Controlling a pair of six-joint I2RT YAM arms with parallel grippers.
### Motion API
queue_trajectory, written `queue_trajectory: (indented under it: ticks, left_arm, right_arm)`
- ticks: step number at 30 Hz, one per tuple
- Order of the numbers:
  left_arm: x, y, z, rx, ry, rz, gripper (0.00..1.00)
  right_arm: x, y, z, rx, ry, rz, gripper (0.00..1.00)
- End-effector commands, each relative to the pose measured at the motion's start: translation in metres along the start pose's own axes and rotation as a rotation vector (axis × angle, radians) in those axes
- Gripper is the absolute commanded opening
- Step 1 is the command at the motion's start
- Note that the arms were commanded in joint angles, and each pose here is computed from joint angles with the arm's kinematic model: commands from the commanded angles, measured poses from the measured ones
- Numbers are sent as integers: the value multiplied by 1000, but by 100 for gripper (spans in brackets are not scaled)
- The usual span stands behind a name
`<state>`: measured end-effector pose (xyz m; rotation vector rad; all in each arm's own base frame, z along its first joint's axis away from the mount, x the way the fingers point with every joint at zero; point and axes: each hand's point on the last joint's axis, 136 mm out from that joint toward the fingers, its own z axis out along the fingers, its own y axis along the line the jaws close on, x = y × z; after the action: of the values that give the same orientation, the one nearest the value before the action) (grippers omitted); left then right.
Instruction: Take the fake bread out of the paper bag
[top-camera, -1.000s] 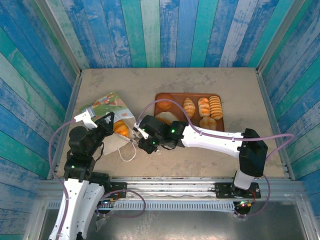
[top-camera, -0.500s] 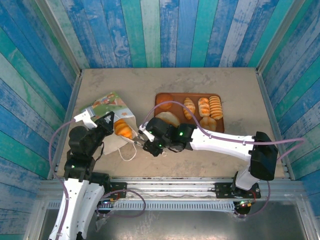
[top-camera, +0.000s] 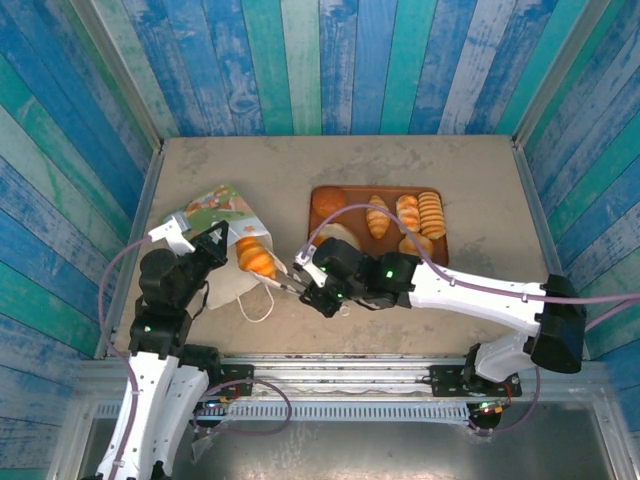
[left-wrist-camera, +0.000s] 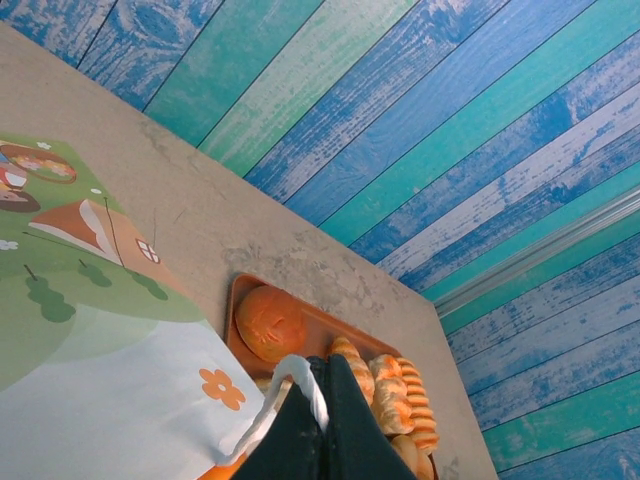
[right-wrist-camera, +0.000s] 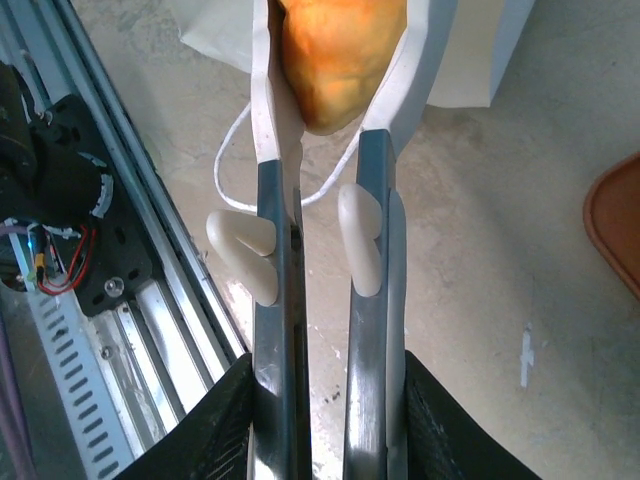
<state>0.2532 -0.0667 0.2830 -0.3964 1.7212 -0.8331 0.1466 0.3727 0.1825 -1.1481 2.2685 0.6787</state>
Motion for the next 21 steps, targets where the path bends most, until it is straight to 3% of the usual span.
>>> queue_trajectory:
  ticks: [1,11,21]
  left_arm:
    - [-5,-2,0,9,-32,1,0]
    - [-7,-1,-1,4,-43,-1,0]
    - [-7,2,-4,-8,-51,5,0]
  right_arm:
    - [-2,-2,-14,18,-33,-18,34]
    - [16,-18,-39,84,-52,18,33]
    - [34,-58,-75,282,-104,52,32]
